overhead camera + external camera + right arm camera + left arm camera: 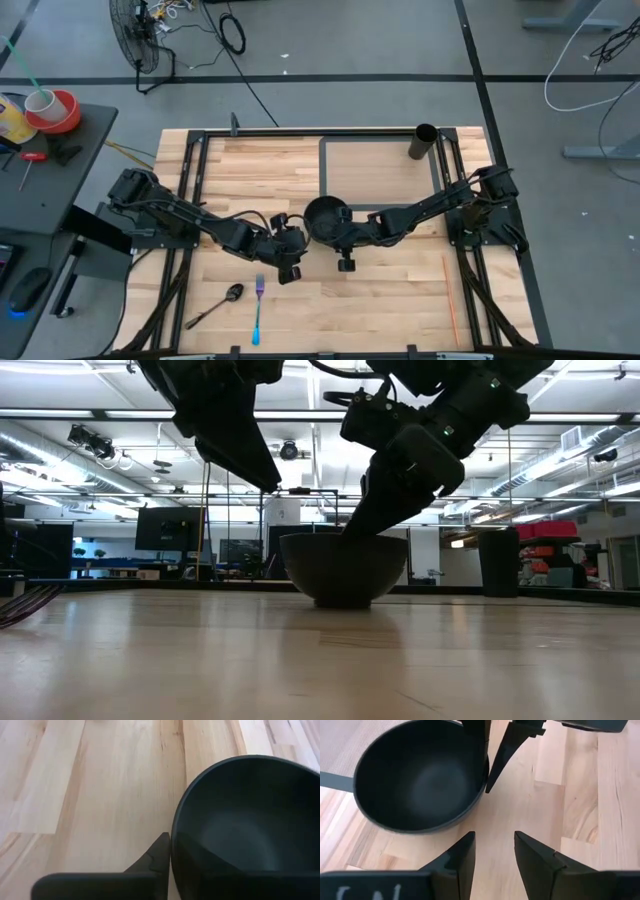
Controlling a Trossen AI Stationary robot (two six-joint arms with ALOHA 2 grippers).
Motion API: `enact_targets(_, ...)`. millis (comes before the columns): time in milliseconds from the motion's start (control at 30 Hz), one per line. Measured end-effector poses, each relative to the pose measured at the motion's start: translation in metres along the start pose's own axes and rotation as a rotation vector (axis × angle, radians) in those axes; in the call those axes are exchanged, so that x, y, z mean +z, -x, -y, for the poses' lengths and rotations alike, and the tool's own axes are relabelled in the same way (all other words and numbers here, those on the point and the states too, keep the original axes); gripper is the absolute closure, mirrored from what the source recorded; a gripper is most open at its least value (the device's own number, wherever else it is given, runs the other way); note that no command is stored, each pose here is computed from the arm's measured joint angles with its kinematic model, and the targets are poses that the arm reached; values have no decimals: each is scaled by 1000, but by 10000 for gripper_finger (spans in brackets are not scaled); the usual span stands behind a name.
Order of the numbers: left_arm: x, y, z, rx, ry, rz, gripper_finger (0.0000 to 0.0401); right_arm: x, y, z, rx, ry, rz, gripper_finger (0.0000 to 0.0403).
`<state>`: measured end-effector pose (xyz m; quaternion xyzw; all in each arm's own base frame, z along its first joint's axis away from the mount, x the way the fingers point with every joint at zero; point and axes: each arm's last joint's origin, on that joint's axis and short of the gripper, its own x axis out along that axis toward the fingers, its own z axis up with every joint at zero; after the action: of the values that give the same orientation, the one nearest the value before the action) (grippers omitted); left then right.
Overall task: Pick & Place Utensil
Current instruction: Put the black bowl on the transparent mat to the bottom left of the black cup
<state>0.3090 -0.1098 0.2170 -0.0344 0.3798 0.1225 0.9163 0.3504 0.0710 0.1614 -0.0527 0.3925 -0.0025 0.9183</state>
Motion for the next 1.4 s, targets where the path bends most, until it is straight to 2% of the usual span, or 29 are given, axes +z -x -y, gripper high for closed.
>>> enact_targets(233, 1, 0, 0, -2, 3, 5, 261, 0, 2, 1, -22, -4, -2, 390)
enact_targets(400, 1, 0, 0, -3, 3, 5, 261, 7, 22, 8, -58, -43, 12, 391)
enact_targets(600, 1, 0, 0, -3, 3, 5, 261, 6, 56, 32, -265, -107, -59, 390)
enact_targets(833, 2, 0, 1, -10, 12, 21, 261, -7, 84, 75, -451, -340, -127, 390)
enact_targets(1067, 3, 0, 1, -14, 15, 25, 261, -37, 76, 110, -535, -462, -113, 390)
enact_targets(1167, 3, 0, 2, -16, 16, 26, 261, -48, 70, 120, -515, -484, -92, 390)
enact_targets(1400, 3, 0, 2, -18, 17, 30, 261, -60, 67, 134, -519, -409, -126, 390)
